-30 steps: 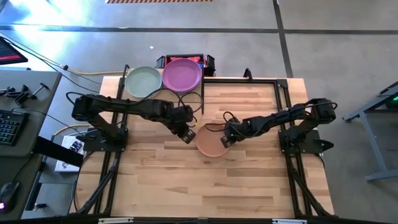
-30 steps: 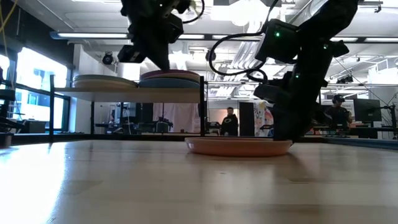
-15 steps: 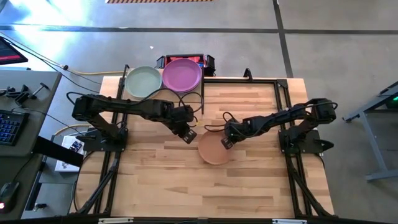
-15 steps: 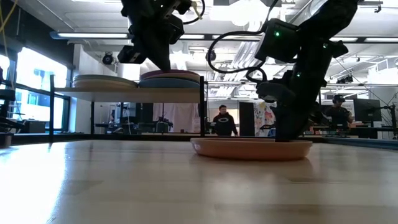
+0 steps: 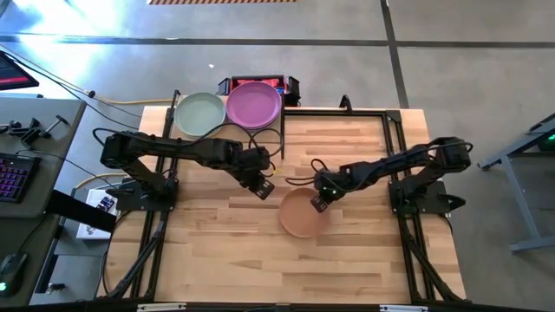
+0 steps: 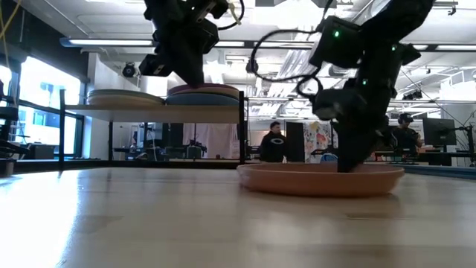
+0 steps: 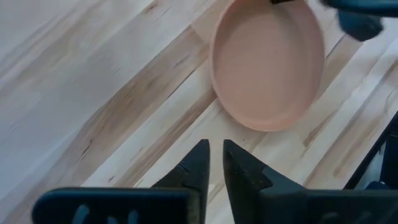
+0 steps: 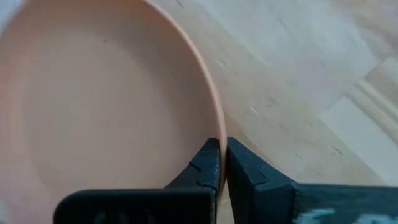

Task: Place and stack plates onto a shelf
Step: Stack the brown plate on top of the gray plate on the shelf

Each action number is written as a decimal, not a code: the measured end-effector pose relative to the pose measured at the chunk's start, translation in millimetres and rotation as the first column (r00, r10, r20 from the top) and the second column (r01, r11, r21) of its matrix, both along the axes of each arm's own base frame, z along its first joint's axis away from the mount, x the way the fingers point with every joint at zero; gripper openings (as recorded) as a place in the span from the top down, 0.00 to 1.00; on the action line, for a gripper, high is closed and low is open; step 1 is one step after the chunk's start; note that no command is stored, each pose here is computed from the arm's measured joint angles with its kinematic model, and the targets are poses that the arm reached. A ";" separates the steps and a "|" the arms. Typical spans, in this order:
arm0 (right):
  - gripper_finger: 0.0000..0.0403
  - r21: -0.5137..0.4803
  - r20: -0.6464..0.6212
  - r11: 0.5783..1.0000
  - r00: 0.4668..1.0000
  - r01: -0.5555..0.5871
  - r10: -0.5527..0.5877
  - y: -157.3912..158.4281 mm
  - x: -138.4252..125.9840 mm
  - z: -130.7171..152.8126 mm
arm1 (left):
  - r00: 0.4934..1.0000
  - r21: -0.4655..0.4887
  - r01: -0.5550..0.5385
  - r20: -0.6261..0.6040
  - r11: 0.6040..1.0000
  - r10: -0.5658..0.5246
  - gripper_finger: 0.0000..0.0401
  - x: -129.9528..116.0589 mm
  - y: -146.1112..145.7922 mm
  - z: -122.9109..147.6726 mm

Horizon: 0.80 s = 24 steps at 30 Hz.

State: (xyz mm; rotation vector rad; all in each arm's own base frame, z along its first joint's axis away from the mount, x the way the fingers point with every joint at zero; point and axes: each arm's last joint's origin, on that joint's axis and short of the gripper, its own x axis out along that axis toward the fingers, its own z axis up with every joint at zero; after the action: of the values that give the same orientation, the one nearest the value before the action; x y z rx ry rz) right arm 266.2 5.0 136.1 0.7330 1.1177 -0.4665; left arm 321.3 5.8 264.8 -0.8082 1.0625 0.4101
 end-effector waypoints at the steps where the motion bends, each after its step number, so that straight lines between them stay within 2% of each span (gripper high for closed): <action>1: 1.00 -0.001 0.007 1.000 1.000 -0.001 0.001 0.0 -0.8 2.6 | 1.000 0.000 0.000 -0.004 1.000 0.000 0.90 -0.3 0.0 -0.2; 5: 1.00 -0.006 0.051 1.000 0.999 0.001 -0.001 -0.3 -4.5 16.1 | 1.000 -0.004 -0.008 -0.017 1.000 0.008 0.82 -1.4 0.0 -0.7; 10: 1.00 -0.009 0.118 1.000 0.993 0.007 -0.006 -0.6 -9.2 33.4 | 0.998 -0.033 -0.068 -0.017 0.997 0.067 0.76 -0.9 0.0 -0.4; 24: 1.00 0.024 0.237 0.998 0.969 0.062 -0.066 -1.1 -15.0 58.6 | 0.993 -0.041 -0.101 0.054 0.994 0.103 0.76 5.4 -1.7 3.0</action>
State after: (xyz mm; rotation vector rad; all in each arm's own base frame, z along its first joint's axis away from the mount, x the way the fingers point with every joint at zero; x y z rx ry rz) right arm 251.3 3.9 194.7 0.8191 0.8766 -0.4124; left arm 326.7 4.1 267.8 -0.9060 0.9822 0.4522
